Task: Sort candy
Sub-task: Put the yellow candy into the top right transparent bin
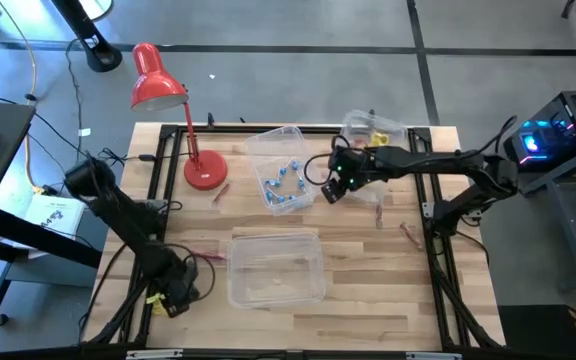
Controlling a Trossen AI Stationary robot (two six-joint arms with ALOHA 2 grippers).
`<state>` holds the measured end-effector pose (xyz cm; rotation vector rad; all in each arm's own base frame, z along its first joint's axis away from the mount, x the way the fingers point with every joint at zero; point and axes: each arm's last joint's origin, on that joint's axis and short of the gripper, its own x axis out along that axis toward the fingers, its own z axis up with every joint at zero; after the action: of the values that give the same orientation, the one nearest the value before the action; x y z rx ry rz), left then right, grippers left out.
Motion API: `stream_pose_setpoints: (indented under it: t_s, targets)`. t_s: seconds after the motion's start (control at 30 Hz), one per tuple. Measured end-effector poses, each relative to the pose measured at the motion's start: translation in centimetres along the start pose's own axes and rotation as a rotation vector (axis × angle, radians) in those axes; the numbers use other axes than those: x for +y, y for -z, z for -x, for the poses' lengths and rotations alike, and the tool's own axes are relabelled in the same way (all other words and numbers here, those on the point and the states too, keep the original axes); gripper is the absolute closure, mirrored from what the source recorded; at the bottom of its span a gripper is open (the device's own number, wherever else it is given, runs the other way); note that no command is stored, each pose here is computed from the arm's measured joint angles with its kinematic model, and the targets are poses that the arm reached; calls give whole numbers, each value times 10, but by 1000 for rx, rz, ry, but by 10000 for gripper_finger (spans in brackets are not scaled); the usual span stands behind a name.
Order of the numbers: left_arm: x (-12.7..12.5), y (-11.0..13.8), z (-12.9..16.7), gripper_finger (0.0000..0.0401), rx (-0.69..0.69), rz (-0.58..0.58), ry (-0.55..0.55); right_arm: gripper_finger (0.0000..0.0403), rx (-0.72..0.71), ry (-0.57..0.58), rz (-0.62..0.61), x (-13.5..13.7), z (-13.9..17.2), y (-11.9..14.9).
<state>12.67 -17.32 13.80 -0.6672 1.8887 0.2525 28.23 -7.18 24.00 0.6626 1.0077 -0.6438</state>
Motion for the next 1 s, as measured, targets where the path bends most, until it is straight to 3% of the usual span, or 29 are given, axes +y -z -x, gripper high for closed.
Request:
stream_pose_setpoints:
  t_s: [0.3, 0.37, 0.53, 0.67, 0.77, 1.0]
  targets:
    - [-8, -7, -17, 217, 28, -27, -16, 201, -30, 32, 43, 9, 1, 8]
    - [-8, -6, -15, 253, 20, -33, -9, 201, -31, 34, 41, 8, 1, 8]
    - [-4, -3, -2, 385, -67, -27, 28, 201, -60, 31, 61, 8, 5, 6]
    - [1, 3, 19, 396, -110, -12, 103, 201, -148, -4, 70, 9, 19, 2]
    - [6, 10, 42, 399, -154, -20, 220, 201, -233, -55, 66, 9, 37, -1]
    - [25, 27, 119, 401, -415, 23, 503, 201, -421, -194, 45, 4, 84, -2]
